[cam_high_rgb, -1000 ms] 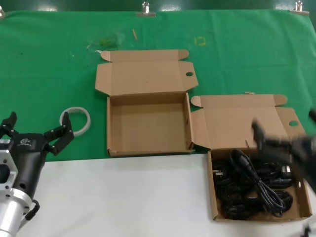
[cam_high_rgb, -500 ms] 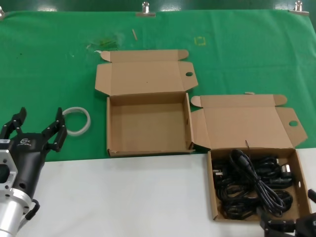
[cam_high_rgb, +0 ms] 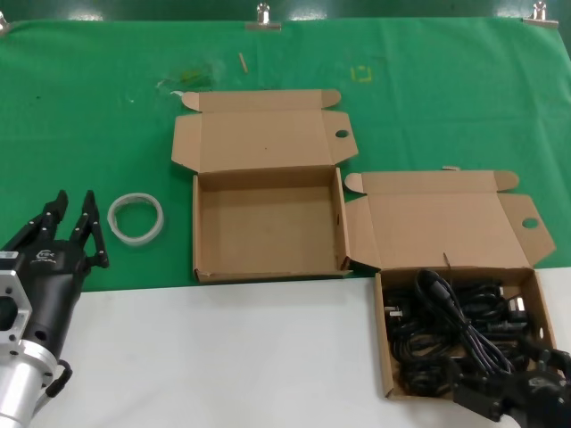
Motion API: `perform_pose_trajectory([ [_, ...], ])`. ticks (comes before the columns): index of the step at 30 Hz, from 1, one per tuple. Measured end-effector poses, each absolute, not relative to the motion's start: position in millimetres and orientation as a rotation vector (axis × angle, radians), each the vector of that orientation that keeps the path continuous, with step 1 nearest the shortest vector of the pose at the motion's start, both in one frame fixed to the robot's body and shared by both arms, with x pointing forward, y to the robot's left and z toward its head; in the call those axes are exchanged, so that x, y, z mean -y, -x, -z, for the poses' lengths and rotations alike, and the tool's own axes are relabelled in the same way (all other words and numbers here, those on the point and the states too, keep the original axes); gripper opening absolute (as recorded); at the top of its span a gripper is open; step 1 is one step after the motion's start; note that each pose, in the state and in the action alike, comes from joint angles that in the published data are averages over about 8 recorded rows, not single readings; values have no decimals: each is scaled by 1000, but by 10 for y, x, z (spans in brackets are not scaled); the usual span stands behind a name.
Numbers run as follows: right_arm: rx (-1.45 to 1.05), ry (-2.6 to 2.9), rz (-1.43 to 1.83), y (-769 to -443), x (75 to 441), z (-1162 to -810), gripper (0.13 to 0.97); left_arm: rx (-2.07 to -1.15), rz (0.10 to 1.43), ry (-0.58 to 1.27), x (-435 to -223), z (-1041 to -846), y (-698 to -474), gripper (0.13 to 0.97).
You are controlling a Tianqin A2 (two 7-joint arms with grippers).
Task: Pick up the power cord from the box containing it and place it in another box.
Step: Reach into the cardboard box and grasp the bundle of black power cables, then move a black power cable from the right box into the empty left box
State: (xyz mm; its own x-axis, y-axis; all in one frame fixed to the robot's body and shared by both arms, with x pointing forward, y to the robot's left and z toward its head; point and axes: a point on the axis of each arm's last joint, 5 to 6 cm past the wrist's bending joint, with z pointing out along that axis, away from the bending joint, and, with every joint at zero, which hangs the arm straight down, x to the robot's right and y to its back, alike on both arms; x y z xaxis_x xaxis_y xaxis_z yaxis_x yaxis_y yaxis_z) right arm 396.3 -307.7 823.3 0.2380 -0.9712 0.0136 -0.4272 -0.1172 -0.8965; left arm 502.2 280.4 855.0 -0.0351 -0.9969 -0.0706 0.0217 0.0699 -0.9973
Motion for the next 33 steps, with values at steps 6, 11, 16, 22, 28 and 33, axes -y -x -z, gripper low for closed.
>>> perform_pose_trajectory([
  [6, -1300, 1710, 823, -4154, 3057, -8149, 753, -1253, 1193, 1125, -2804, -8550, -5022, 242],
  [11, -1285, 1730, 823, -4240, 3036, -8121, 703, -1253, 1193, 1125, -2804, -8550, -5022, 210],
  [16, -1285, 1741, 827, -4281, 3027, -8084, 578, -1253, 1193, 1125, -2804, -8550, -5022, 178],
  [22, -1291, 1746, 836, -4289, 3018, -8041, 453, -1253, 1193, 1125, -2804, -8550, -5022, 145],
  [28, -1287, 1750, 857, -4268, 3021, -8039, 336, -1253, 1193, 1125, -2804, -8550, -5022, 140],
  [33, -1267, 1752, 903, -4237, 3038, -8103, 257, -1253, 1193, 1125, -2804, -8550, -5022, 140],
])
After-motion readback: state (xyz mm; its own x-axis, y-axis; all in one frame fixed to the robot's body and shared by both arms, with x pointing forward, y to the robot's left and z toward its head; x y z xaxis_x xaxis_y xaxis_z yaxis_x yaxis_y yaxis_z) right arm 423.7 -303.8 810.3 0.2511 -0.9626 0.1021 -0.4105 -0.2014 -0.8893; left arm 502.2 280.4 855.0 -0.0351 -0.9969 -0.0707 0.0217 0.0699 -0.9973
